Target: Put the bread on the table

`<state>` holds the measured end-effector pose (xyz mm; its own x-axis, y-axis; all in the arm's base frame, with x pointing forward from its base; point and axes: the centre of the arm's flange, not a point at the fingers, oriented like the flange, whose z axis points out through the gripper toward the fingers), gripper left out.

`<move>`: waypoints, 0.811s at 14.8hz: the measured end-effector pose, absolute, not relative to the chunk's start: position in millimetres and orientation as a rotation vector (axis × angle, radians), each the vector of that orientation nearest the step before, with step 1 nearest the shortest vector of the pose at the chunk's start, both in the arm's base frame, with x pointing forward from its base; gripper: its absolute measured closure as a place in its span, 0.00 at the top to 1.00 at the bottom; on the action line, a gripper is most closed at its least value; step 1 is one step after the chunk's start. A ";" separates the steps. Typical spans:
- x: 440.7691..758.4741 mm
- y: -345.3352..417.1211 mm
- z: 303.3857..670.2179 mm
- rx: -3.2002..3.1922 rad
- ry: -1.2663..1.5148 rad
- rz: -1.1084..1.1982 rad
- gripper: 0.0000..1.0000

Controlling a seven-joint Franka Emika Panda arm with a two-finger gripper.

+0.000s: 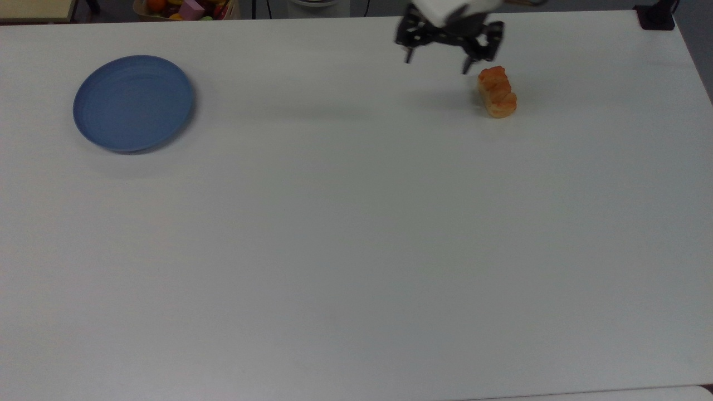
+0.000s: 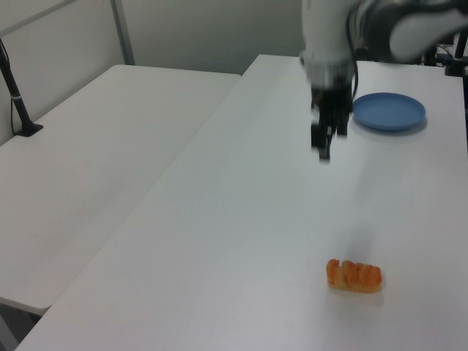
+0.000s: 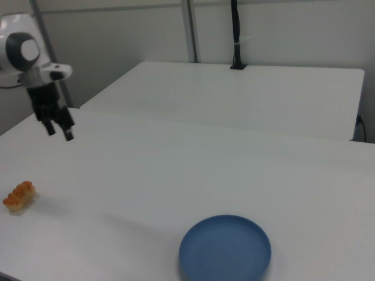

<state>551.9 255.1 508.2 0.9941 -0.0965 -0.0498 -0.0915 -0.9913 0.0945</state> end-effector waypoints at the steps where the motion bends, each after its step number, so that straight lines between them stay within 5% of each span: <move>1: 561.7 207.0 528.5 3.061 -0.168 -0.080 1.00; 12: 587.9 -59.4 528.8 3.049 -0.329 -0.141 1.00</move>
